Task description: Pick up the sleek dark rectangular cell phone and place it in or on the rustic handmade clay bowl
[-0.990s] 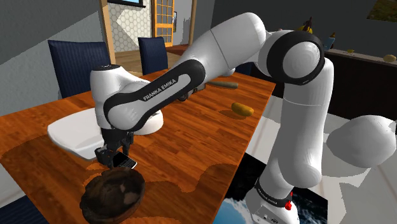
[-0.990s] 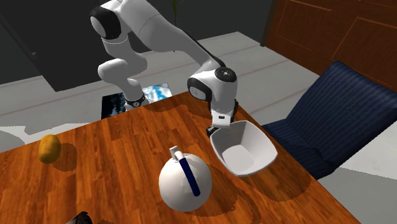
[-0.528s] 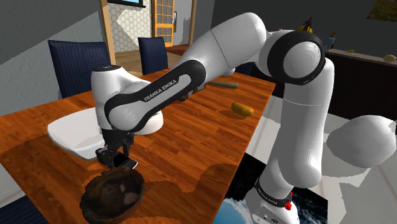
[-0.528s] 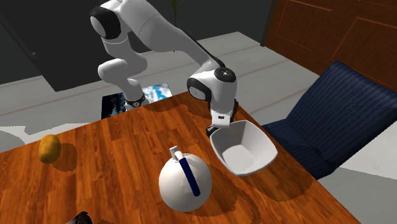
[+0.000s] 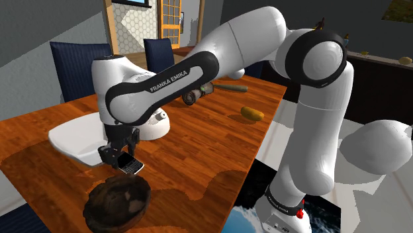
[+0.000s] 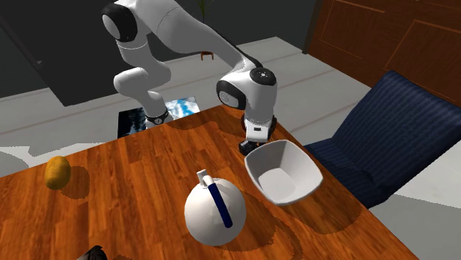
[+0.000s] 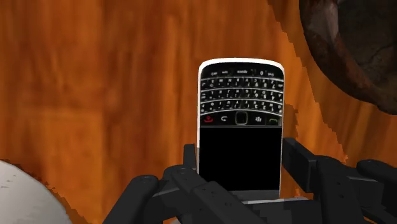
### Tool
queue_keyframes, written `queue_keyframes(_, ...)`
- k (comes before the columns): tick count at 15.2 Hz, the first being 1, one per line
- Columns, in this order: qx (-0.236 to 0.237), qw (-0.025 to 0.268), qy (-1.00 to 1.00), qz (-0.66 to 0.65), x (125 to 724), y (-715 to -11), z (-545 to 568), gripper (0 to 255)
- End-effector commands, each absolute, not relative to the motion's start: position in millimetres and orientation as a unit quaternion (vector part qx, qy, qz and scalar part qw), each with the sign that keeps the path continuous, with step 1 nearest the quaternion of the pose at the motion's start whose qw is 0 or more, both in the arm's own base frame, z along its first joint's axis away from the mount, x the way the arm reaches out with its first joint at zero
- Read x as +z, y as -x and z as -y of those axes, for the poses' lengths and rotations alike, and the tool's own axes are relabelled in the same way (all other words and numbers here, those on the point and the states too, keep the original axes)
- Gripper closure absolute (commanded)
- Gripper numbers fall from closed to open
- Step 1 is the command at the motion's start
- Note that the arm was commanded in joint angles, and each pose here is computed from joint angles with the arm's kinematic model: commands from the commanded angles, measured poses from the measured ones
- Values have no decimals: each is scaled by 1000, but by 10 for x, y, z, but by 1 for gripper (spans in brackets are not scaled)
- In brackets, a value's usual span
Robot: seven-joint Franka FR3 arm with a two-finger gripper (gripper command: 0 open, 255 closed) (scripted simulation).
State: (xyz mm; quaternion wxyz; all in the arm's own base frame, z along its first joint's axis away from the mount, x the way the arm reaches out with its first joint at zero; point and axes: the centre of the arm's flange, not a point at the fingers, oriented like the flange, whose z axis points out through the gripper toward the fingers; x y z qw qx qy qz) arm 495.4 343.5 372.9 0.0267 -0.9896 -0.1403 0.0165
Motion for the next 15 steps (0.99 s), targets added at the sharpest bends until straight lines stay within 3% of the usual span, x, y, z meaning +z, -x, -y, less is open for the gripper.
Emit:
queue_keyframes(1,17,27,990,140,3834,-4949,-3425,255)
queue_keyframes(15,17,27,990,140,4573,-4949,-3425,255)
